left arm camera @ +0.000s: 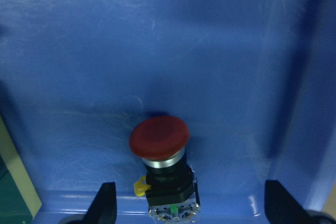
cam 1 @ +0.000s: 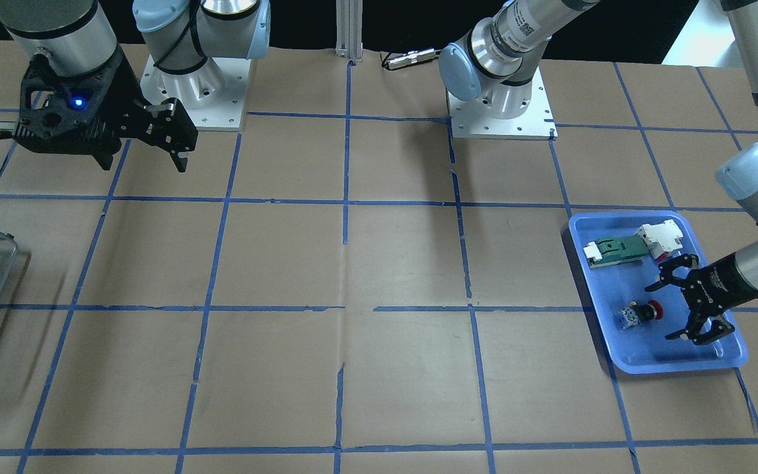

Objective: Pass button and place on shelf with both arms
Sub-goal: 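Lower the left gripper and close it on the red push button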

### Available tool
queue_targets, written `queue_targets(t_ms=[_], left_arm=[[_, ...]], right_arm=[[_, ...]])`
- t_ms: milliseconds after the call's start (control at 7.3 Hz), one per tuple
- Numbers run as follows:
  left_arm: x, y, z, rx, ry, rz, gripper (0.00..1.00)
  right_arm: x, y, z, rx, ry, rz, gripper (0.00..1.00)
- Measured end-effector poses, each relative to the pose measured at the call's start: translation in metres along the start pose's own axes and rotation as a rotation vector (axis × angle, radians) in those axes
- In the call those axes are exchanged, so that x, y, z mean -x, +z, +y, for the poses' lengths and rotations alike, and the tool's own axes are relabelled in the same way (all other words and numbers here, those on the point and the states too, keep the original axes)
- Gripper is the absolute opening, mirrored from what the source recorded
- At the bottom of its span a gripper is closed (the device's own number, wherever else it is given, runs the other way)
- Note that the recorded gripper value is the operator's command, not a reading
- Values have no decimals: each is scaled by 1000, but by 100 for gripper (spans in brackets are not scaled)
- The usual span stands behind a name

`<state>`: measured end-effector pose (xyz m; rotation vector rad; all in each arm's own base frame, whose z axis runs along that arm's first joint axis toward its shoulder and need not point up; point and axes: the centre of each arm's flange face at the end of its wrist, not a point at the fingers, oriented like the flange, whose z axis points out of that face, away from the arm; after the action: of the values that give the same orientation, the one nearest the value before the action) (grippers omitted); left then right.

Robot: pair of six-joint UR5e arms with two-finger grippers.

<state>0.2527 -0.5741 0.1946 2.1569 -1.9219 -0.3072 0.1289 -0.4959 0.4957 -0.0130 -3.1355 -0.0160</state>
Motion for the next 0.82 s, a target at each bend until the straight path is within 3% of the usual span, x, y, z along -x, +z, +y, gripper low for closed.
queue_targets(t_ms=[685,822], left_arm=[[20,18,-19,28,-41,-35,100],[24,23,-20,36,-47,-41,79]], right_arm=[[0,0,0,0,0,0,100],[0,0,0,0,0,0,100]])
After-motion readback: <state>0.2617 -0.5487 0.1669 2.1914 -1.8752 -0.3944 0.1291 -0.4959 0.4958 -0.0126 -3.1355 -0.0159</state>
